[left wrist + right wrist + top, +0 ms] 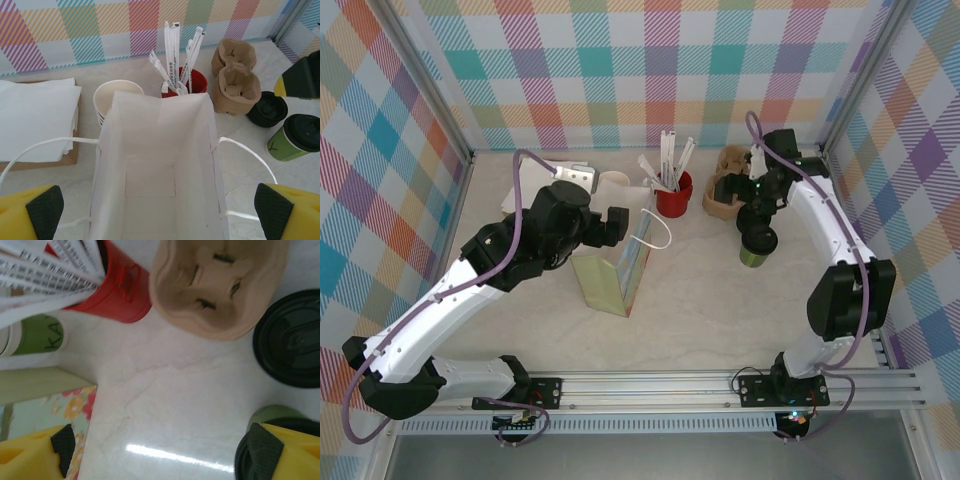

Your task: Pack the takeout coffee

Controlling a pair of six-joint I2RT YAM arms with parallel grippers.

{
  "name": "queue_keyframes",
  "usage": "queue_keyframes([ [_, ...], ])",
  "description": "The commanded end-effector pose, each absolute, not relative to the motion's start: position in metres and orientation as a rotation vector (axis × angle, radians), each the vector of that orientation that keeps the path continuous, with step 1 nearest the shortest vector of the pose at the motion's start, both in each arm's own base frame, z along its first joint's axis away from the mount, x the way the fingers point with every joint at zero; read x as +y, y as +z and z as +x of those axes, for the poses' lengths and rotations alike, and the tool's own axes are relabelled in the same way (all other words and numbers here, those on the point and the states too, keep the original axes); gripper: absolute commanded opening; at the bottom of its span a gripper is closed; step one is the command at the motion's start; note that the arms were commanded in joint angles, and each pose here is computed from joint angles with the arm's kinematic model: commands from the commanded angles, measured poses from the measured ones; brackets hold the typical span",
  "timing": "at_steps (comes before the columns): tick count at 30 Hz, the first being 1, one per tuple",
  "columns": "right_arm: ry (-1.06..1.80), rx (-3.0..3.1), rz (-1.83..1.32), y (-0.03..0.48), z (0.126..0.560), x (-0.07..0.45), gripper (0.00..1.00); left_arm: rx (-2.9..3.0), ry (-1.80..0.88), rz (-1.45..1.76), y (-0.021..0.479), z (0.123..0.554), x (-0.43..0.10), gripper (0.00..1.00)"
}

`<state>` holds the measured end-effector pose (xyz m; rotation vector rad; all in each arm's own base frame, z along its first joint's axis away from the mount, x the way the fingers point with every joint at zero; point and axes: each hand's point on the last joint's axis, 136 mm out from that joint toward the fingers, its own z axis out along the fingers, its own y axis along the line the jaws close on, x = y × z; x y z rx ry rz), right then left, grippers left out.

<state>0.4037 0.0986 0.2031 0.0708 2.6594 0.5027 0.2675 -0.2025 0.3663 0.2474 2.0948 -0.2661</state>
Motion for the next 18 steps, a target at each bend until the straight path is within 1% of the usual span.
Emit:
queue_keyframes([
  [1,0.418,2.631,0.079,0.203,0.429,0.083,0.87,2.065,-0.259,0.248,0.372,0.266,-0.2,1.0],
  [10,0.386,2.691,0.196,0.164,0.476,0.056,0.75,2.064,-0.247,0.249,0.371,0.266,-0.199,1.0],
  [18,0.482,2.708,0.254,0.146,0.503,0.053,0.7,2.069,-0.237,0.249,0.369,0.266,-0.198,1.0],
])
